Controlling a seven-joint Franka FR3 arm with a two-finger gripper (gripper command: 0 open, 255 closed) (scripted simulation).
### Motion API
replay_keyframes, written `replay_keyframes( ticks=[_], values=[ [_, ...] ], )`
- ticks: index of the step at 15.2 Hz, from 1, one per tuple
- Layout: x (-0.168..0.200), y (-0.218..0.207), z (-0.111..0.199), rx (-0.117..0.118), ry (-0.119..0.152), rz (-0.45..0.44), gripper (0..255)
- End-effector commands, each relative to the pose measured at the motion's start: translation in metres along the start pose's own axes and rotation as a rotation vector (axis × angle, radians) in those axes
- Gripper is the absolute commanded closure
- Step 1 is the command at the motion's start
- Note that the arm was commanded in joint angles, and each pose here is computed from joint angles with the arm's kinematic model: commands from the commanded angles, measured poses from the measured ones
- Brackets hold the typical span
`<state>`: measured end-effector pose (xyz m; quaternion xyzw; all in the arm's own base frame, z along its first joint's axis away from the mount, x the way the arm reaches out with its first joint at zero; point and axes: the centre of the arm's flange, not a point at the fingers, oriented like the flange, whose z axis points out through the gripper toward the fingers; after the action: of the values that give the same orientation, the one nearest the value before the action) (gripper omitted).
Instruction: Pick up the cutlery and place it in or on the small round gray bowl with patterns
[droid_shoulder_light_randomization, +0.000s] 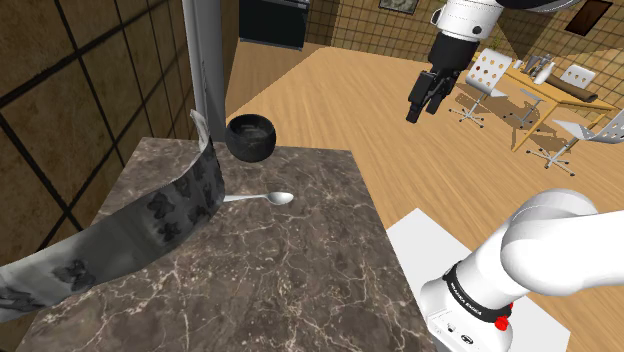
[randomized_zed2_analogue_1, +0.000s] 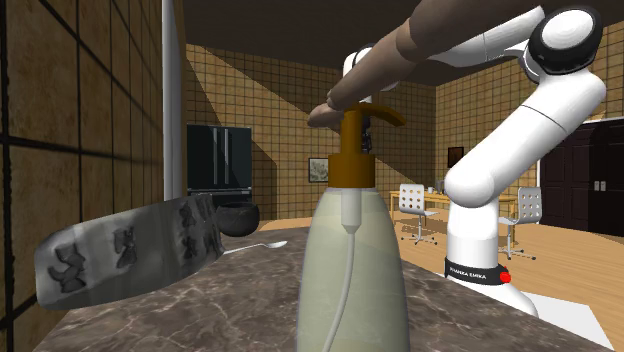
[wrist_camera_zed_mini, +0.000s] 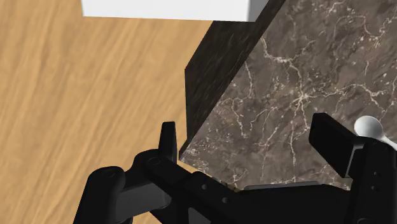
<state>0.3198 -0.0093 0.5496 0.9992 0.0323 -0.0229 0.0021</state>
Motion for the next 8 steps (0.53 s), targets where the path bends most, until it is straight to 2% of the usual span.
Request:
replay_keyframes(
  ticks=[1,8],
  values=[
    [0.0,0.0,0.0,0.0,0.0,0.0,0],
    [0.049,-0.052,0.045,0.041,0.046,-0.17,0]
  ],
)
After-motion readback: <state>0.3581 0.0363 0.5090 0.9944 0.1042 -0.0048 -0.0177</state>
